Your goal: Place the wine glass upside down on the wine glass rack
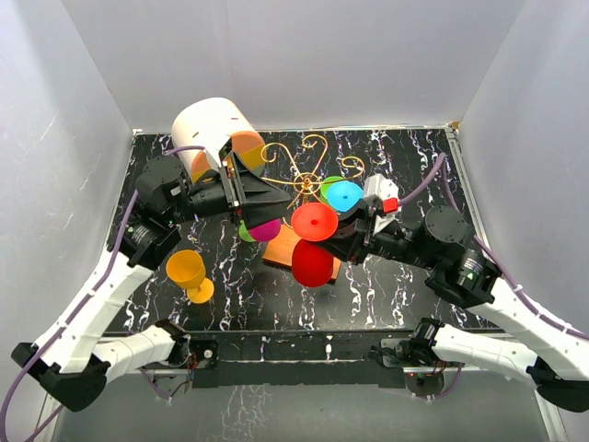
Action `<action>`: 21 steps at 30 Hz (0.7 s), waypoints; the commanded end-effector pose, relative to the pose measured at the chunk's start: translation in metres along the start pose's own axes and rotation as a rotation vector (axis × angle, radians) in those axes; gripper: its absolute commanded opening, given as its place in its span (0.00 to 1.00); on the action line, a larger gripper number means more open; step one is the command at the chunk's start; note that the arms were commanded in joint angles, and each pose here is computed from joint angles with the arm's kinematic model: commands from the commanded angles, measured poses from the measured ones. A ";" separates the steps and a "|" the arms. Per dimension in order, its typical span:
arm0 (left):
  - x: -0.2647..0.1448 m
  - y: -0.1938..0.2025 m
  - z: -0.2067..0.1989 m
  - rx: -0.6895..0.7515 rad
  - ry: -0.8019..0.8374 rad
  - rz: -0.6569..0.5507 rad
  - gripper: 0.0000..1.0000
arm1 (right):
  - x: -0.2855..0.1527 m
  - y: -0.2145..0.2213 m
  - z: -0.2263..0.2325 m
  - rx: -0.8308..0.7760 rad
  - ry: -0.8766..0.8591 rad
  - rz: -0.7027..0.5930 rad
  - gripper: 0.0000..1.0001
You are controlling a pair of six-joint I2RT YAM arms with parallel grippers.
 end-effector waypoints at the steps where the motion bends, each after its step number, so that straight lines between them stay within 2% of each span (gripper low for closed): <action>1: -0.009 0.015 -0.016 0.006 0.053 0.174 0.57 | -0.002 -0.018 -0.005 -0.039 0.047 -0.104 0.00; 3: -0.007 0.015 -0.022 0.022 0.059 0.223 0.56 | -0.001 -0.016 -0.005 -0.035 0.046 -0.100 0.00; 5: -0.007 0.017 -0.023 0.008 0.062 0.250 0.51 | 0.001 -0.013 -0.005 -0.032 0.042 -0.091 0.00; 9: -0.008 0.019 -0.017 -0.028 0.086 0.261 0.45 | 0.002 -0.011 -0.005 -0.031 0.039 -0.089 0.00; 21: -0.004 0.017 -0.006 -0.079 0.087 0.266 0.39 | 0.012 -0.008 -0.007 -0.024 0.028 -0.077 0.00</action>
Point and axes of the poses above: each gripper's point midway between its finger pads, its own x axis out along the fingers, its own z axis along the line the jaws close on, y = z × x, the point moved 8 cm from there along -x, back along the fingers, and after that the axes turned 10 degrees about -x, right-handed, at the moved point
